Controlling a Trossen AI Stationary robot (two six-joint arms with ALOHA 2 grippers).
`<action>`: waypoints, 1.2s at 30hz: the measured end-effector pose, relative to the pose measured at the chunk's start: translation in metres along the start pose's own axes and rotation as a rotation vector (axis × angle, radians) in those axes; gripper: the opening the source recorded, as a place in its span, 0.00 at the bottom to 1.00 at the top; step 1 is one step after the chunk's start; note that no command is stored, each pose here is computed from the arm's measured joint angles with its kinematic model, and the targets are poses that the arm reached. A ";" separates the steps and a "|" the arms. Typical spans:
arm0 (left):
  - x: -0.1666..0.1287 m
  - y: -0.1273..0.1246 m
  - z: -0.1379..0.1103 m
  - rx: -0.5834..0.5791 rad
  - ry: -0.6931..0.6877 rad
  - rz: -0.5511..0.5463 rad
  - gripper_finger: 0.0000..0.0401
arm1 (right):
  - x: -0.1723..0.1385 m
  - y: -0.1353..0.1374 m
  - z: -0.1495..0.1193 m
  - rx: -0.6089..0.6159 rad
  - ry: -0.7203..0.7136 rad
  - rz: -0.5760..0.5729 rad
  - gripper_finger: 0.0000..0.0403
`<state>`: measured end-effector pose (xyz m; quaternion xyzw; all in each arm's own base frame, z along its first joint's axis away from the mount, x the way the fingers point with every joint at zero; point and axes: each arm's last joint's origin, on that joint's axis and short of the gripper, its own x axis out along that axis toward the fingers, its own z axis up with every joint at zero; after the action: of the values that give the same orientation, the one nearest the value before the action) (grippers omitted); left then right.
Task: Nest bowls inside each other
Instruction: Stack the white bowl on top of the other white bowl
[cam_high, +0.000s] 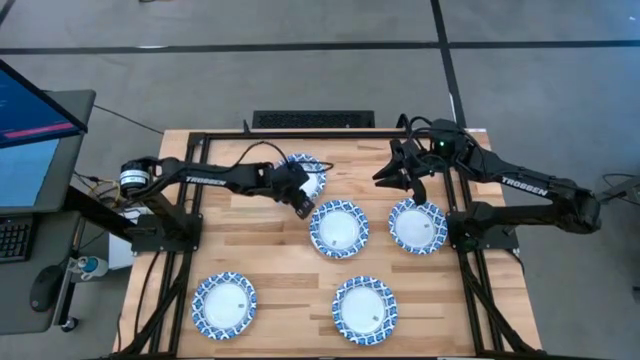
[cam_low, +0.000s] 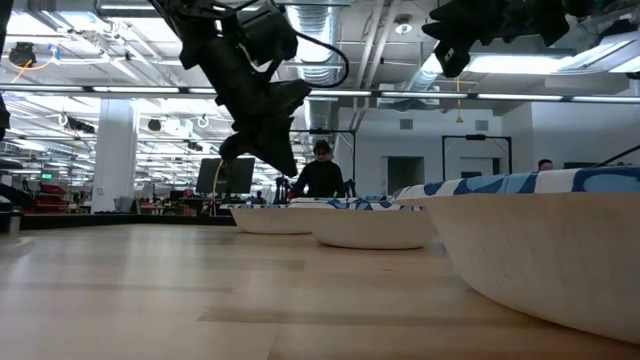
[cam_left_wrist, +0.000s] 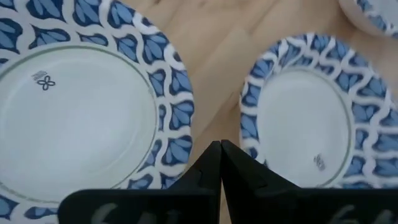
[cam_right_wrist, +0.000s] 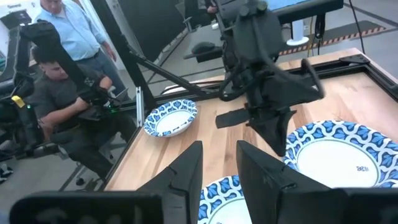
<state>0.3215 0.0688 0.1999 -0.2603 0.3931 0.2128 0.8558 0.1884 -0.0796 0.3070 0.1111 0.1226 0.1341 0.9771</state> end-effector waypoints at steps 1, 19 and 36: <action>0.000 -0.002 -0.003 0.028 0.008 0.013 0.00 | 0.000 0.000 0.000 -0.001 0.000 0.000 0.30; 0.017 0.009 -0.016 0.364 0.148 0.112 0.00 | 0.000 0.000 0.003 0.026 -0.025 0.002 0.30; 0.017 0.021 -0.011 0.610 0.187 0.014 0.00 | 0.000 0.001 0.004 0.063 -0.032 0.004 0.30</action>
<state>0.3138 0.0807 0.1742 -0.0074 0.5177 0.0661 0.8530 0.1895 -0.0797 0.3108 0.1444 0.1110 0.1305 0.9746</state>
